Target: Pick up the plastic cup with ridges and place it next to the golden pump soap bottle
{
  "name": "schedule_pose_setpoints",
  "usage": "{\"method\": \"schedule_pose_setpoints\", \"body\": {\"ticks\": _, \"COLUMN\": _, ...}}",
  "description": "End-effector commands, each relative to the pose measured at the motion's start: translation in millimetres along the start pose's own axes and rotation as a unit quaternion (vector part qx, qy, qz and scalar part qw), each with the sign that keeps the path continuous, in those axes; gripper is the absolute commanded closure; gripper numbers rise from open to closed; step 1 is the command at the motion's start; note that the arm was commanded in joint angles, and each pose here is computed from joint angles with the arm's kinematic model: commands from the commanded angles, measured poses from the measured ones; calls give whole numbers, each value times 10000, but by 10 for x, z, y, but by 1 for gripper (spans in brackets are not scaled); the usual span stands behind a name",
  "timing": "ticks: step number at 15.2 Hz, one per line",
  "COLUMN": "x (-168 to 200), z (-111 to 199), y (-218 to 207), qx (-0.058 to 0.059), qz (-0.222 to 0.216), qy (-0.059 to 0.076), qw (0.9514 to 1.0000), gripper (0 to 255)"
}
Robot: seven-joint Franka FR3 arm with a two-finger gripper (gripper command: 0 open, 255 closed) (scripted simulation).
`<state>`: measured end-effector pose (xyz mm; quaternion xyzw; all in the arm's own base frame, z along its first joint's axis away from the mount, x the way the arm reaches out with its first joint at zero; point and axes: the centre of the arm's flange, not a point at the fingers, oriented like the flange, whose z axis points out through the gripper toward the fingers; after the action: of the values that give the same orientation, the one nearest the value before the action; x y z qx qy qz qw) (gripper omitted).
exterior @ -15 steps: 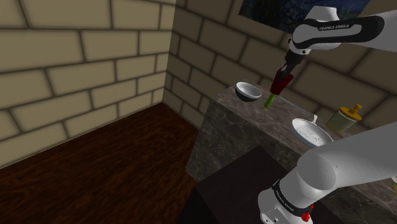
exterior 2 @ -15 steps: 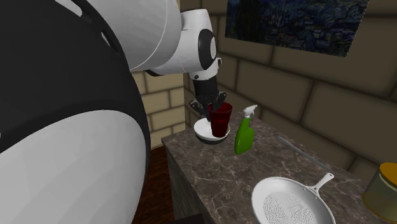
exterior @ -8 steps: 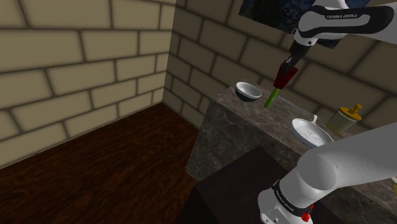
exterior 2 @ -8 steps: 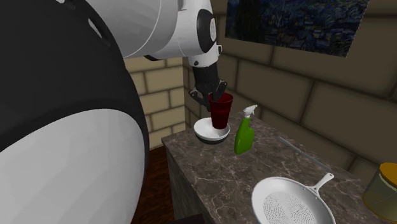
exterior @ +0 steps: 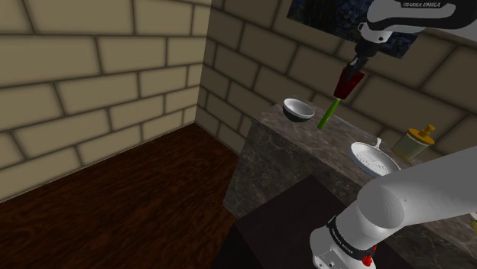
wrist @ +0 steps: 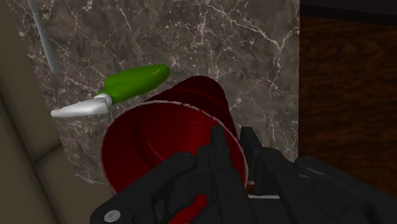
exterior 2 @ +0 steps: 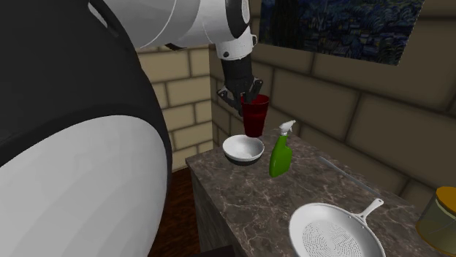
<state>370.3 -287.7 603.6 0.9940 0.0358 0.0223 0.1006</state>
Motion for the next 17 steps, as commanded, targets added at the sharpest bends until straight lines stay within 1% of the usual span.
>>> {"method": "schedule_pose_setpoints", "body": {"ticks": 1, "x": 7, "z": -102, "y": 13, "qx": 0, "qz": 0, "qy": -1, "qw": 10000, "gripper": 255}}
{"method": "schedule_pose_setpoints", "body": {"ticks": 6, "x": 16, "z": -329, "y": 60, "qx": 0, "qz": 0, "qy": -1, "qw": 10000, "gripper": 255}}
{"method": "schedule_pose_setpoints", "body": {"ticks": 17, "x": -1186, "z": -211, "y": 866, "qx": 0, "qz": 0, "qy": -1, "qw": 10000, "gripper": 255}}
